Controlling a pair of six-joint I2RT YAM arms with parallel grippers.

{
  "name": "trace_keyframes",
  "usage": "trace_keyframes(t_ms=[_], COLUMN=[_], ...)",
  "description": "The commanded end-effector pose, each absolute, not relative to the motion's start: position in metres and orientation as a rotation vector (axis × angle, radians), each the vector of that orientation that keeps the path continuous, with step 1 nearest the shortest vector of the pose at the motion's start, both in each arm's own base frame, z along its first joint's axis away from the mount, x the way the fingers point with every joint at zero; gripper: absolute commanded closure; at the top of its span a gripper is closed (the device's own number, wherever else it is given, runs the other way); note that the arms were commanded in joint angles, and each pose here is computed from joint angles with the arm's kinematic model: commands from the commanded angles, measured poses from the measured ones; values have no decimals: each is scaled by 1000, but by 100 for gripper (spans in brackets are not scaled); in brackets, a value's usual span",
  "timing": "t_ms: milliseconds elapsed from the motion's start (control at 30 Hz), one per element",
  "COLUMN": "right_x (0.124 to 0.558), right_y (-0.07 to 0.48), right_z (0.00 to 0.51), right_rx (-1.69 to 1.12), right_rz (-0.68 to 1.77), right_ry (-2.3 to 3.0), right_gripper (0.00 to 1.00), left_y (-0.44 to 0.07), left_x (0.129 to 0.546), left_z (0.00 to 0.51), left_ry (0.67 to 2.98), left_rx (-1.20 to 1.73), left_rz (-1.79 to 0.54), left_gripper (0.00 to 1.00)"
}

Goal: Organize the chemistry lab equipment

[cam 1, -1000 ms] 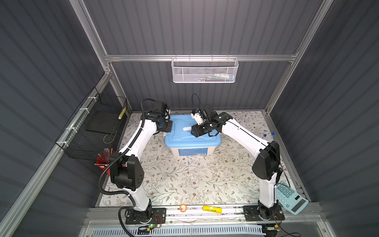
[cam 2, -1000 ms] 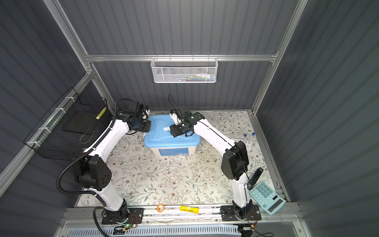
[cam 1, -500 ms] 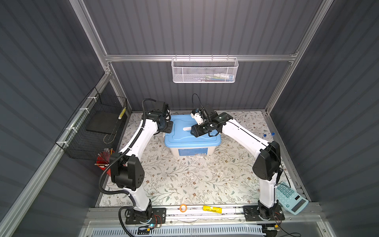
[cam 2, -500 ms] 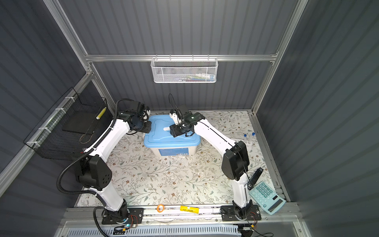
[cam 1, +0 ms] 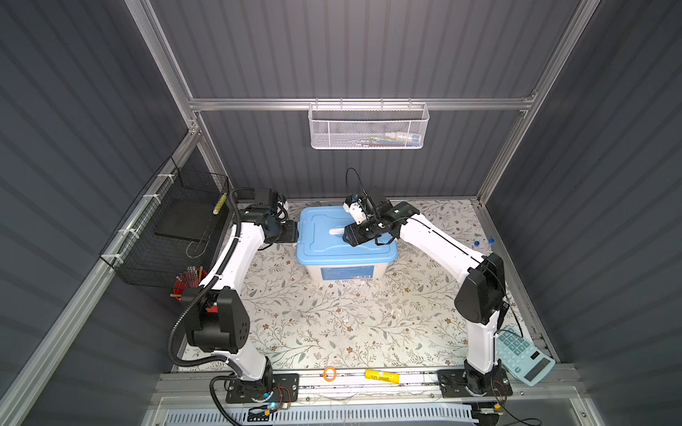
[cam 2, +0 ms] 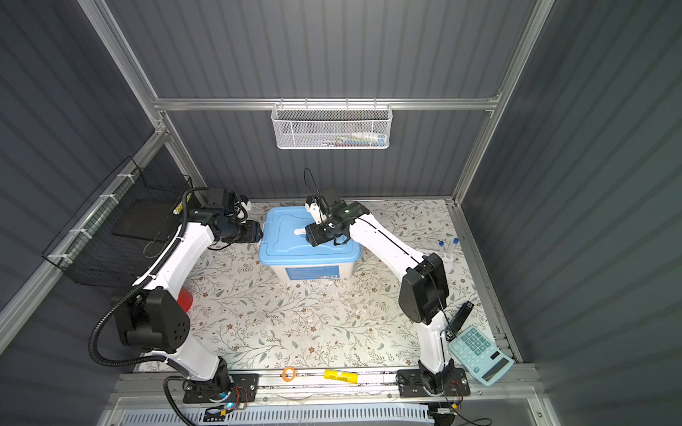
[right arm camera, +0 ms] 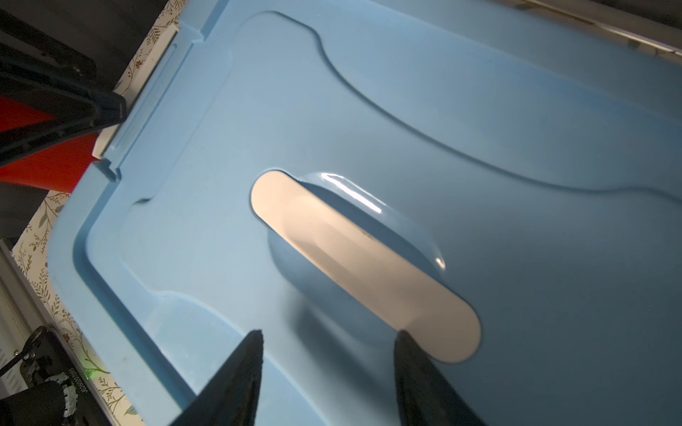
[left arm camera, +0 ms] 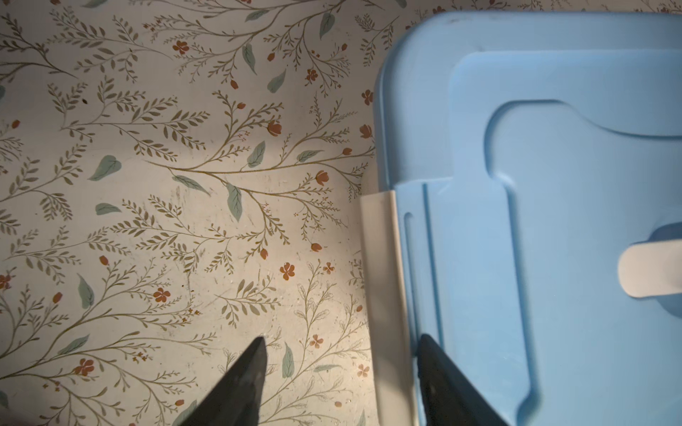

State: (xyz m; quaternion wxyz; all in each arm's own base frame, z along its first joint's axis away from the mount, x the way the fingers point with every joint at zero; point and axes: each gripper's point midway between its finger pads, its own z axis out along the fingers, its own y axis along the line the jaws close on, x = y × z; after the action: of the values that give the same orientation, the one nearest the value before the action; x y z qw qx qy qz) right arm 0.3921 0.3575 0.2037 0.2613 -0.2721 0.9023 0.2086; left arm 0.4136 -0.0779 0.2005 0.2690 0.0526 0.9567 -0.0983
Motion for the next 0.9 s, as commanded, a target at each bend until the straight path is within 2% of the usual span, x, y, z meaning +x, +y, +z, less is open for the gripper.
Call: trace_keyframes(t_ms=[0,200,567,867], right_x=[383,383,383,382], right_y=[354,354,354,353], right_z=[183,183,183,181], right_rx=[-739,-739,-741,-741], right_rz=[553,548,546,542], right_ry=[2538,2540,2543,2550], right_gripper=[42,42,42,42], left_y=[-101,-116,-108,-110], left_x=[413,412,413,413], left_z=[203,204,194,187], left_ry=[2556,2535,2562,2570], left_rx=[179,234,215,220], left_rz=[-411,-523,-487,-521], left_gripper=[35,35,36,29])
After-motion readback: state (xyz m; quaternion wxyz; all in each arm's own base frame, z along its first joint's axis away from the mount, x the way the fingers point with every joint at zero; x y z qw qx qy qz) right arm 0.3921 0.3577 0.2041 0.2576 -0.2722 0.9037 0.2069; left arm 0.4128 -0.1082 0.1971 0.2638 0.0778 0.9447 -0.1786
